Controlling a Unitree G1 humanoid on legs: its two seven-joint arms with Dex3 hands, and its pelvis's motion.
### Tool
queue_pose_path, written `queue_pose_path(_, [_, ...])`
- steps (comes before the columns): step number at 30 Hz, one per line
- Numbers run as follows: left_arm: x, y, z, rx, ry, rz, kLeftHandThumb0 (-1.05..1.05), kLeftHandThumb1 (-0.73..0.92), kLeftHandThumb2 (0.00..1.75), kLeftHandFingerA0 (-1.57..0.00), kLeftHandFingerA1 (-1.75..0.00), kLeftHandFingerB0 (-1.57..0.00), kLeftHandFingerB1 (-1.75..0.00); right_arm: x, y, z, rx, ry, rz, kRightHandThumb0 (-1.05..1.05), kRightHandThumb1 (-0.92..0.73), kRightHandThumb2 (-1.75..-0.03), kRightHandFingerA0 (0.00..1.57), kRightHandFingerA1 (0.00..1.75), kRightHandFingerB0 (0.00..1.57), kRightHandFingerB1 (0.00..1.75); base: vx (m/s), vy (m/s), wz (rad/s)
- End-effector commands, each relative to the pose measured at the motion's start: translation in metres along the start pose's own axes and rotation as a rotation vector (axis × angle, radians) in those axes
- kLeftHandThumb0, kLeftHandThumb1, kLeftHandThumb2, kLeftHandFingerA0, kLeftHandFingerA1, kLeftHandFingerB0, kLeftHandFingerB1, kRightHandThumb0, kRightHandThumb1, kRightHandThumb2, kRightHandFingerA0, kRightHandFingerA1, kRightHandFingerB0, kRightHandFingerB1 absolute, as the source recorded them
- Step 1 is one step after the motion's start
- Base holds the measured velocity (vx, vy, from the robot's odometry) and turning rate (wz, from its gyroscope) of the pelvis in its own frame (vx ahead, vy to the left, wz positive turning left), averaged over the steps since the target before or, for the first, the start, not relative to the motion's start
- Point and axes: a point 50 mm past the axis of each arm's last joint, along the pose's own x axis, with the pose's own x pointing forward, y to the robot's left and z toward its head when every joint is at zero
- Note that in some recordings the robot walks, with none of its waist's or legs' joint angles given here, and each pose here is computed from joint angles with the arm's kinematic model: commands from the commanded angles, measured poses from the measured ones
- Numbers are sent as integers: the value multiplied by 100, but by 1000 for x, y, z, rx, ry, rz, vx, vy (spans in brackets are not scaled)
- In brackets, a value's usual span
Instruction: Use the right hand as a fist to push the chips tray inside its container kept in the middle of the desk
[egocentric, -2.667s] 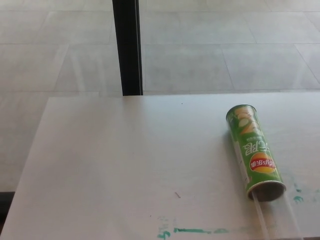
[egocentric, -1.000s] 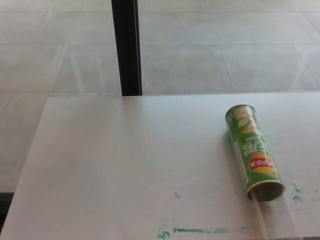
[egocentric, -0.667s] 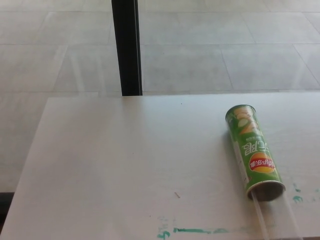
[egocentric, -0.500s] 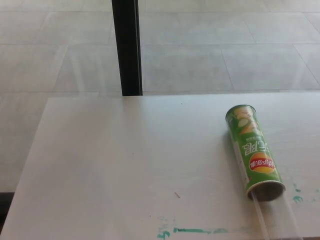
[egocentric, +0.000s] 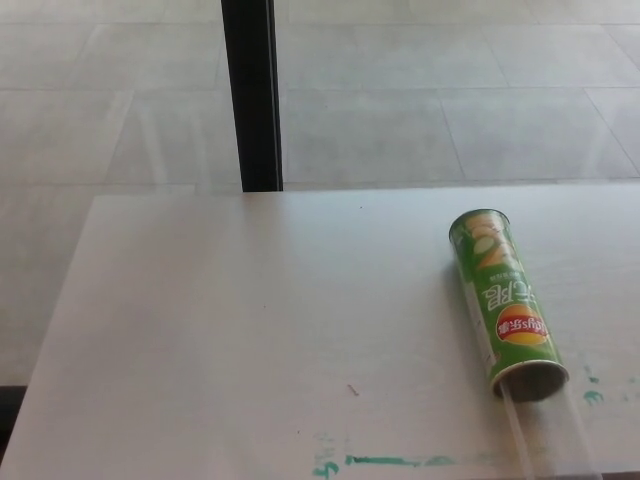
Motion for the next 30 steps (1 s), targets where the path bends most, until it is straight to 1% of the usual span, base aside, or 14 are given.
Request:
queue_pose_path(1, [1, 10, 11, -33, -27, 30, -72, 91, 67, -60, -65, -50, -52, 1, -5, 4, -58, -20, -123, -69, -83, -65, 91, 84, 63, 44, 0, 0, 0])
queue_pose_path(5, [1, 9, 14, -31, -31, 37, -72, 92, 67, -61, -64, -50, -52, 0, -7, 5, -59, -33, -163, -68, -83, -65, 93, 81, 64, 45, 0, 0, 0])
queue_pose_path(7, [1, 9, 14, -15, -35, 40, -73, 92, 67, -62, -65, -52, -52, 0, -7, 6, -61, -37, -186, -69, -83, -65, 91, 95, 65, 45, 0, 0, 0])
queue_pose_path(8, [1, 9, 14, -9, -36, 40, -73, 92, 67, -62, -65, -52, -52, 0, -7, 6, -58, -39, -188, -69, -83, -65, 91, 95, 65, 45, 0, 0, 0])
queue_pose_path(9, [1, 9, 13, -10, -36, 39, -72, 92, 67, -61, -64, -50, -50, 0, -8, 6, -51, -36, -173, -70, -86, -66, 86, 96, 61, 44, 0, 0, 0])
queue_pose_path(18, [1, 9, 13, -11, -36, 39, -72, 92, 67, -61, -64, -50, -50, 0, -7, 6, -52, -37, -174, -70, -86, -66, 86, 96, 61, 44, 0, 0, 0])
queue_pose_path(19, [1, 9, 14, 7, -37, 40, -72, 92, 68, -62, -62, -50, -50, -1, -6, 6, -48, -36, -198, -71, -84, -65, 89, 97, 63, 44, 0, 0, 0])
queue_pose_path(20, [1, 10, 15, -15, -32, 34, -72, 92, 67, -60, -64, -50, -50, 0, -3, 8, -53, -55, -276, -73, -88, -66, 88, 105, 57, 45, 0, 0, 0])
queue_pose_path(22, [2, 10, 16, -31, -26, 34, -72, 92, 66, -58, -62, -50, -50, 0, -2, 8, -58, -63, -310, -72, -88, -66, 87, 104, 55, 44, 0, 0, 0])
queue_pose_path(23, [2, 10, 17, -39, -28, 34, -71, 91, 66, -57, -62, -50, -51, 1, -1, 8, -47, -66, -330, -72, -87, -66, 87, 108, 55, 44, 0, 0, 0])
queue_pose_path(24, [2, 10, 19, 31, -44, 35, -72, 92, 71, -58, -59, -48, -50, 3, 0, 8, -52, -58, -365, -71, -86, -66, 89, 100, 56, 43, 0, 0, 0])
queue_pose_path(25, [2, 10, 20, 61, -50, 35, -72, 92, 71, -58, -59, -48, -50, 4, 0, 8, -55, -55, -380, -71, -86, -66, 89, 100, 56, 43, 0, 0, 0])
queue_pose_path(27, [2, 10, 20, 7, -48, 31, -73, 92, 69, -56, -61, -47, -50, 7, 1, 8, -51, -46, -378, -72, -89, -66, 86, 99, 52, 42, 0, 0, 0])
queue_pose_path(30, [2, 10, 20, 12, -45, 34, -72, 92, 68, -57, -60, -47, -49, 11, 2, 9, -50, -33, -375, -70, -87, -66, 86, 102, 47, 41, 0, 0, 0])
